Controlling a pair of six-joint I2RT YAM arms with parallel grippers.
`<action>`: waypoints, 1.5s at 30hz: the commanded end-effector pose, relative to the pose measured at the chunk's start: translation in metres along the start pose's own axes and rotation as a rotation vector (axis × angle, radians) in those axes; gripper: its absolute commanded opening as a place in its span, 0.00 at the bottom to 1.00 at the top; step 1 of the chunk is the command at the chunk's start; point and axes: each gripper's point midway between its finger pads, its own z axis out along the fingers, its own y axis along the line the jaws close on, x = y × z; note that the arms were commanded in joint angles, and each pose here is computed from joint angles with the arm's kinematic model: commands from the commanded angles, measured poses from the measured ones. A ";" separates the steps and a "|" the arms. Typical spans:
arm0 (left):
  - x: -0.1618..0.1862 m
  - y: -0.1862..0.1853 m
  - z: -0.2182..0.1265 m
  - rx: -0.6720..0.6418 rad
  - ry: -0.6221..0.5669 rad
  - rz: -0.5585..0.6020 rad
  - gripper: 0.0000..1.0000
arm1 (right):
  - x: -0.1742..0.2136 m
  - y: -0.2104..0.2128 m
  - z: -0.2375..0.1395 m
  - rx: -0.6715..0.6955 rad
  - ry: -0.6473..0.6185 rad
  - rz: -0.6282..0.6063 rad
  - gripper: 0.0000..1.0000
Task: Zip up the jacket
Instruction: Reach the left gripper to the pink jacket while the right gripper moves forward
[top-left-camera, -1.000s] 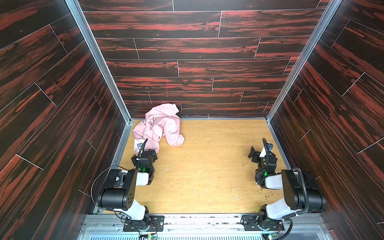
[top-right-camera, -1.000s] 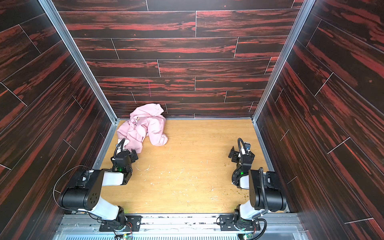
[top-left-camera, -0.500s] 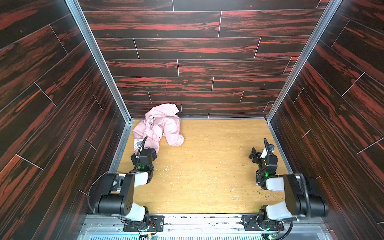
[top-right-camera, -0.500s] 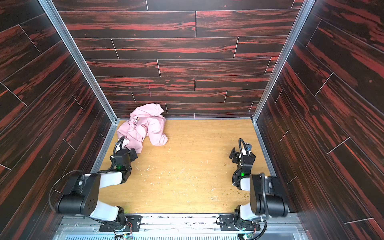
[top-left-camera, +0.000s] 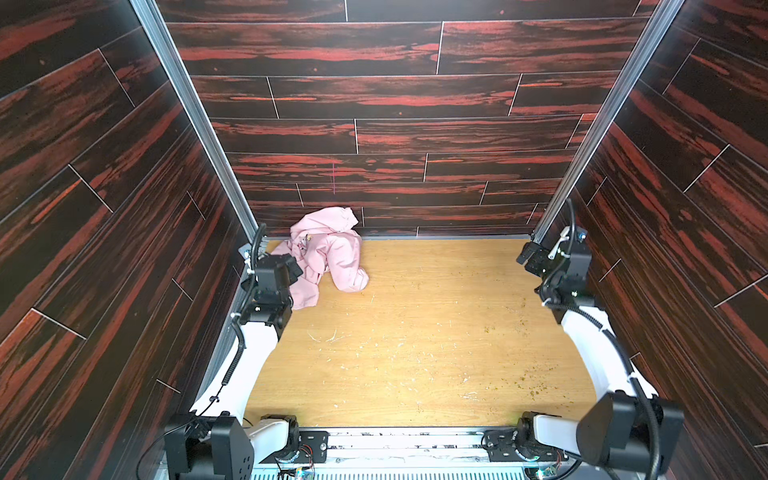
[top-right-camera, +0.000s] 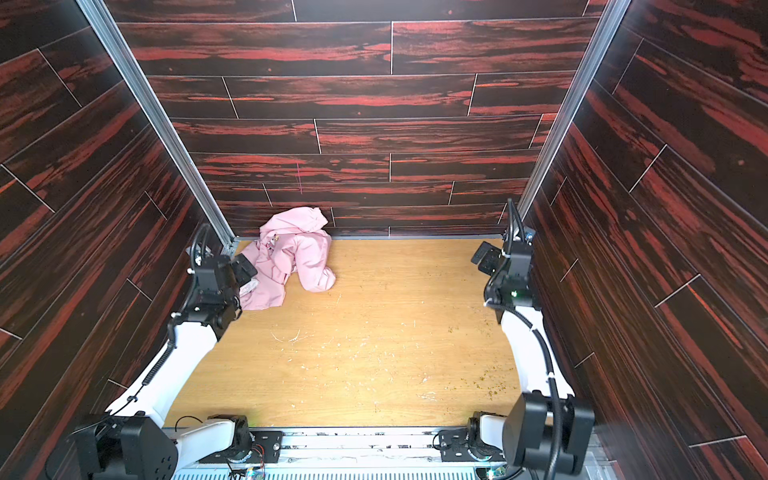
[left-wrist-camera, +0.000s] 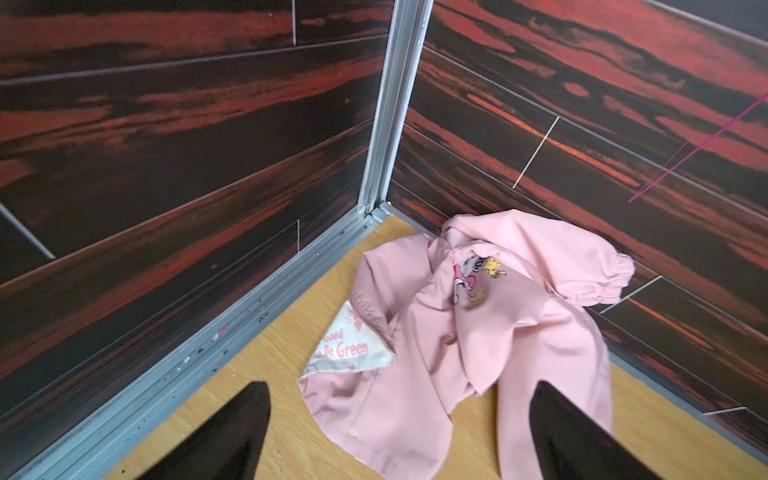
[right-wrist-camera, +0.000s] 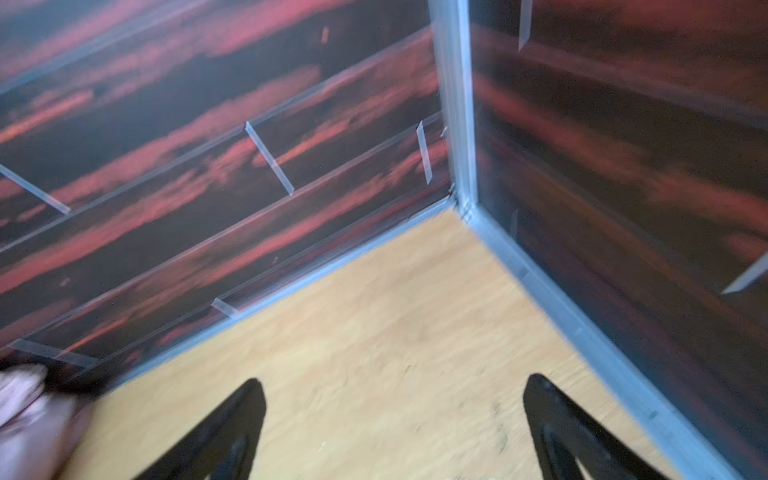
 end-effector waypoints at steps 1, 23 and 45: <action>0.024 -0.005 0.005 -0.023 0.209 -0.009 1.00 | 0.069 0.013 0.001 -0.089 0.347 0.126 0.92; 0.129 -0.069 0.157 -0.011 0.669 0.169 0.85 | 0.100 0.130 -0.046 -0.460 0.665 0.196 0.78; 0.124 -0.144 0.140 0.190 0.699 0.236 0.00 | 0.107 0.149 -0.049 -0.448 0.717 0.128 0.50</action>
